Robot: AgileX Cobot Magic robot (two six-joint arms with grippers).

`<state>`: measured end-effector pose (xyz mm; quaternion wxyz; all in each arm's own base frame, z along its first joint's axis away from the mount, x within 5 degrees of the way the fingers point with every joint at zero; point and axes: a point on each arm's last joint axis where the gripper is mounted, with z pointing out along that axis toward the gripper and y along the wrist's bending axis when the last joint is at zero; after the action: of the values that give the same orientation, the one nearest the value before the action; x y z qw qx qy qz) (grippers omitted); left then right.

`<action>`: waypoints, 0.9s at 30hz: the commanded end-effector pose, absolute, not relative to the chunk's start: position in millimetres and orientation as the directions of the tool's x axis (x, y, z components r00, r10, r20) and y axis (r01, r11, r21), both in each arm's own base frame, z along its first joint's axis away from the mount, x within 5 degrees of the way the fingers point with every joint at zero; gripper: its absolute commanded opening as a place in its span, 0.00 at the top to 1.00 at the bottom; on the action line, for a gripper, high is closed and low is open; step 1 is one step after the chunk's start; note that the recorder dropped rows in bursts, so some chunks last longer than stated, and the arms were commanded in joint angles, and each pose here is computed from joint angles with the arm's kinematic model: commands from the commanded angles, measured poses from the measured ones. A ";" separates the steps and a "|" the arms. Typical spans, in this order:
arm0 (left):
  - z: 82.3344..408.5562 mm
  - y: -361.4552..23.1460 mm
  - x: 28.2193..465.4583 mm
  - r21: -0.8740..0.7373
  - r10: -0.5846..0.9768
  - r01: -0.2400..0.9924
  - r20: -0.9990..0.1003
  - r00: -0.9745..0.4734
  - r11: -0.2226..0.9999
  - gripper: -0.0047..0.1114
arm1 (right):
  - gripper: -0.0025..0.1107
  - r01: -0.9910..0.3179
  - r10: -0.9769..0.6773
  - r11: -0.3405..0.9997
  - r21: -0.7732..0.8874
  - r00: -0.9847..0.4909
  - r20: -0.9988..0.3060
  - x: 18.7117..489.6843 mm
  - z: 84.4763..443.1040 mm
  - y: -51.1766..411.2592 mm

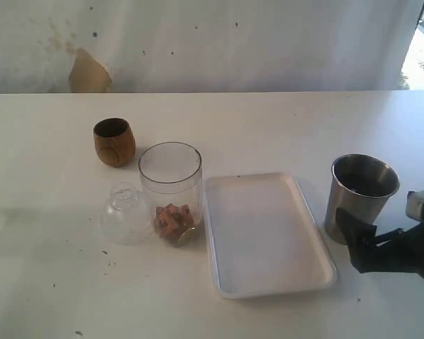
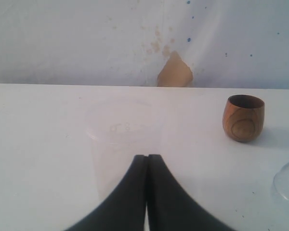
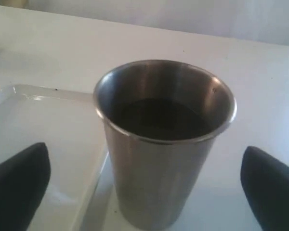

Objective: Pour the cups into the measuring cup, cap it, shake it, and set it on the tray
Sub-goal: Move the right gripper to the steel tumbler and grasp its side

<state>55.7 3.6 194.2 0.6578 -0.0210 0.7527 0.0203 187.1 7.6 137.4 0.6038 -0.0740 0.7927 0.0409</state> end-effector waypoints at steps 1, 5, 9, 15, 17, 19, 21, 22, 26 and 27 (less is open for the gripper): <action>194.0 3.6 55.7 0.001 -0.006 -0.059 -0.992 -0.123 0.998 0.96 | 0.05 -0.154 -0.066 0.988 -0.025 -0.264 -0.962 204.3 128.5 4.6; 194.0 3.6 55.7 0.001 -0.006 -0.059 -0.992 -0.123 0.998 0.96 | 0.05 -0.154 -0.061 0.988 -0.018 -0.279 -0.958 216.4 119.7 3.9; 194.0 3.6 55.7 0.001 -0.006 -0.059 -0.992 -0.123 0.998 0.96 | 0.05 -0.155 -0.057 0.988 -0.014 -0.281 -0.958 227.4 113.2 3.2; 194.0 3.6 55.7 0.001 -0.006 -0.059 -0.992 -0.123 0.998 0.96 | 0.05 -0.148 -0.034 0.989 0.014 -0.316 -0.948 237.4 100.7 2.5; 194.0 3.6 55.7 0.001 -0.006 -0.059 -0.992 -0.123 0.998 0.96 | 0.05 -0.148 -0.034 0.989 0.016 -0.325 -0.945 238.3 98.0 2.5; 194.0 3.6 55.7 0.001 -0.006 -0.059 -0.992 -0.123 0.998 0.96 | 0.05 -0.145 -0.024 0.989 0.026 -0.334 -0.942 239.0 95.4 2.4; 194.0 3.6 55.7 0.001 -0.006 -0.059 -0.992 -0.123 0.998 0.96 | 0.05 -0.145 -0.024 0.989 0.026 -0.335 -0.942 240.6 94.4 2.3; 194.0 3.6 55.7 0.001 -0.006 -0.059 -0.992 -0.123 0.998 0.96 | 0.05 -0.145 -0.024 0.989 0.027 -0.336 -0.942 241.0 93.9 2.3; 194.0 3.6 55.7 0.001 -0.006 -0.059 -0.992 -0.123 0.998 0.96 | 0.05 -0.143 -0.018 0.989 0.032 -0.336 -0.942 242.2 93.5 2.2; 194.0 3.6 55.7 0.001 -0.006 -0.059 -0.992 -0.123 0.998 0.96 | 0.05 -0.141 -0.013 0.989 0.036 -0.333 -0.943 243.3 94.0 2.1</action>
<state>55.7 3.6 194.2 0.6578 -0.0210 0.7527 0.0203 241.3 3.6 92.8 0.5685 -0.0566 0.8191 0.0525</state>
